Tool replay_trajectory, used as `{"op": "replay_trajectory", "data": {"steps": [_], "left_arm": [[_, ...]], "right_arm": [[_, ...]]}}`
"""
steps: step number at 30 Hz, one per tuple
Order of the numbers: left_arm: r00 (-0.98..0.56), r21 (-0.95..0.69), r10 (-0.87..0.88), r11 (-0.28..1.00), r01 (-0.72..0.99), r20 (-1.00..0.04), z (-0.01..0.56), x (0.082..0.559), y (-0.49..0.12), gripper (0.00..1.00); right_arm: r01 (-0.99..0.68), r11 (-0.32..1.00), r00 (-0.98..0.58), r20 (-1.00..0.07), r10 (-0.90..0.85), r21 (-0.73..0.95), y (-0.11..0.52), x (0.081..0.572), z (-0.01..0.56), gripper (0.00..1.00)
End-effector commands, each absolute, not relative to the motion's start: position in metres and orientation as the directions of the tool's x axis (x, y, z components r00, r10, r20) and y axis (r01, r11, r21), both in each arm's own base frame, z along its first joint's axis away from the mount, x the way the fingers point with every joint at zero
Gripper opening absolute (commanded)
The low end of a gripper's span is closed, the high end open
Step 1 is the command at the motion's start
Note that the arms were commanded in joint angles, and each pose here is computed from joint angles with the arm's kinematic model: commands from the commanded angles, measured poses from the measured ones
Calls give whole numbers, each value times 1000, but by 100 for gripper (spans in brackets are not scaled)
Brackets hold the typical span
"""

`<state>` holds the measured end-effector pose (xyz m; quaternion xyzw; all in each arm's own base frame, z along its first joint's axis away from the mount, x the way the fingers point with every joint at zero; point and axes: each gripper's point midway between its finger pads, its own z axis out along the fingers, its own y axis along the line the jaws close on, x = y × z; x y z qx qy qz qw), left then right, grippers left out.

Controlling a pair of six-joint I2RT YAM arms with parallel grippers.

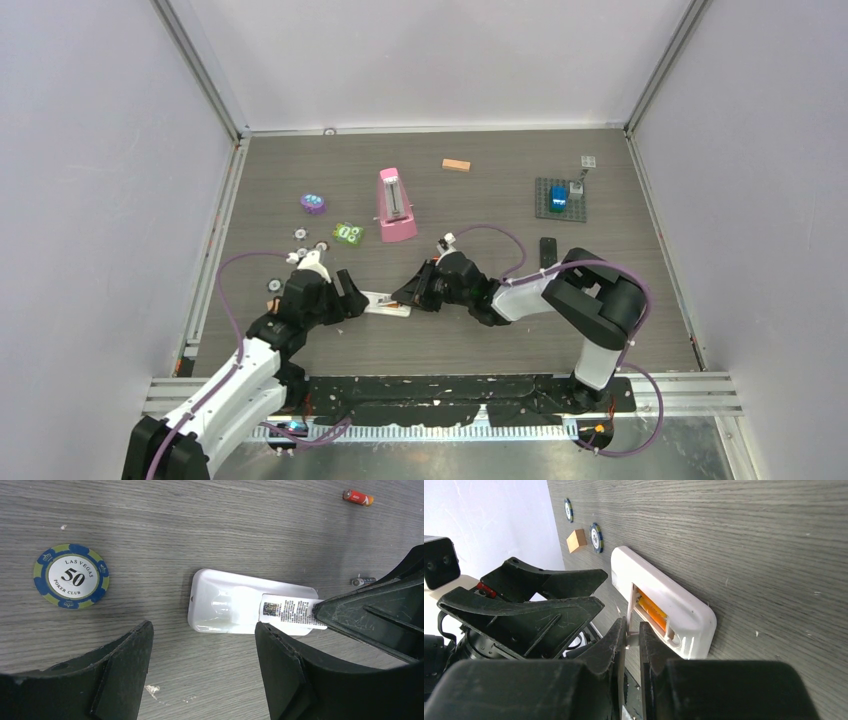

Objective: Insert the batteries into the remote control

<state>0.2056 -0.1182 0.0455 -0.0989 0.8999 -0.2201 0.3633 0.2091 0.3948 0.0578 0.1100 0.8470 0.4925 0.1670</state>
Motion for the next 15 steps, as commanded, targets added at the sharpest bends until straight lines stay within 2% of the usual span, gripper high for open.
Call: {"op": "replay_trajectory", "data": {"steps": [1,7,15], "left_arm": [[-689,-485,-360,874,-13,-630,51,215,-120,75],[-700,-490,-356,872,-11,-619,51,216,-123,76],[-723,-504,-355,864,-11,-593,48,215,-129,77]], "right_arm": [[11,464,-917,-175,358,886,402,214,63,5],[28,473,-924,-158,347,880,400,209,57,9],[39,511,-926,-161,341,859,392,206,54,30]]}}
